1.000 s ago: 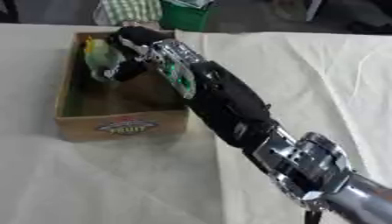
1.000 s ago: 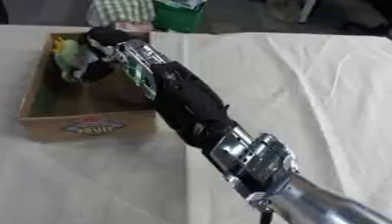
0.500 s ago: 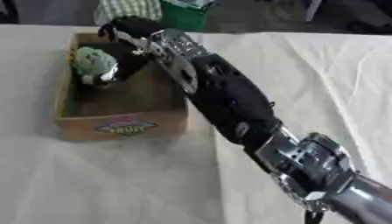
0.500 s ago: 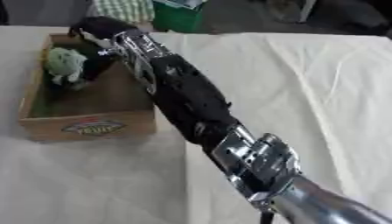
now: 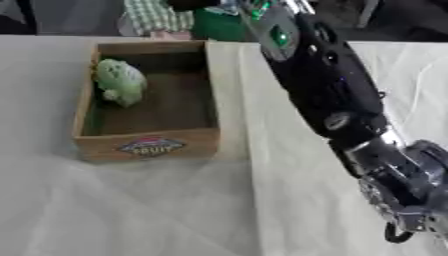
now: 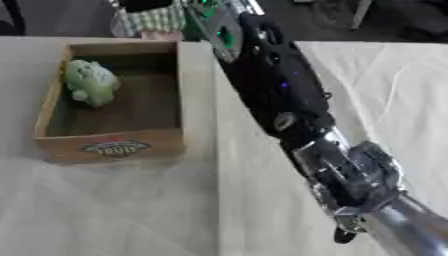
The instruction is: Pick up objects on the table and place them in the box.
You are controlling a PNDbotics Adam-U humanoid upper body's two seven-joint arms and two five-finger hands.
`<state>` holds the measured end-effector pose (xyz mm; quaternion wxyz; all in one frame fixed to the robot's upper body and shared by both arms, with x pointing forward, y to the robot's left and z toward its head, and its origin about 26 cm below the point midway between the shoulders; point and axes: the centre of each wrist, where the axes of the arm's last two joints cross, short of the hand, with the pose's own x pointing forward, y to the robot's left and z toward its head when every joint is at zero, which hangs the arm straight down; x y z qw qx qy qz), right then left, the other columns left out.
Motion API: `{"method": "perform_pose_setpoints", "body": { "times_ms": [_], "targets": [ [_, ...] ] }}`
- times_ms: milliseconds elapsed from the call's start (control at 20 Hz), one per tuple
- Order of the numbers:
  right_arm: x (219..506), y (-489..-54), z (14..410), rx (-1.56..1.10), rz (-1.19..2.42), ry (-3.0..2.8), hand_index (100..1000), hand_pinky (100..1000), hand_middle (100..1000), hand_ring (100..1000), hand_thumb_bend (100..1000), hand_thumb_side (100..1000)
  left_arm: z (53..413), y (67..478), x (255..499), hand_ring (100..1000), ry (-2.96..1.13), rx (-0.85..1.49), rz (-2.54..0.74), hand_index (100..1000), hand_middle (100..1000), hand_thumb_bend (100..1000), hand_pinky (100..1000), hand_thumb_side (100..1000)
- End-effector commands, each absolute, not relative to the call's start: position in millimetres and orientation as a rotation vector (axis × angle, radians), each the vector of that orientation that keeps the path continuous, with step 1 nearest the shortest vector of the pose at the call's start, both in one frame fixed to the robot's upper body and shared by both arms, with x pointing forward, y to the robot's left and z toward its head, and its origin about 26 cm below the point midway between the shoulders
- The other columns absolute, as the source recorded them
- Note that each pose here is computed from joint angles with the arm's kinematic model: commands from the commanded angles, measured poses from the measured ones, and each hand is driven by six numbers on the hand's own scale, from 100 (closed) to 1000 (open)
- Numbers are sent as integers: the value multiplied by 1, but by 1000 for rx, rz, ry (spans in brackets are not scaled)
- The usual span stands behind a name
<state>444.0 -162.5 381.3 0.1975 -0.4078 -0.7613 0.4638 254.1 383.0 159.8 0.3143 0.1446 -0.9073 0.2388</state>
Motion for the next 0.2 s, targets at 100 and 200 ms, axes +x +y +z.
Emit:
{"method": "perform_pose_setpoints", "body": {
  "times_ms": [100,200],
  "targets": [
    [421,-195,409,-1236,1159,-2230,870,873,699,824,100,614,169,388,250,534,-2420,424,610,707,523,100,759,569],
    [413,-210,409,-1267,1111,-2247,866,868,695,815,100,635,170,389,249,534,-2420,432,613,707,523,100,759,569]
  ]
}}
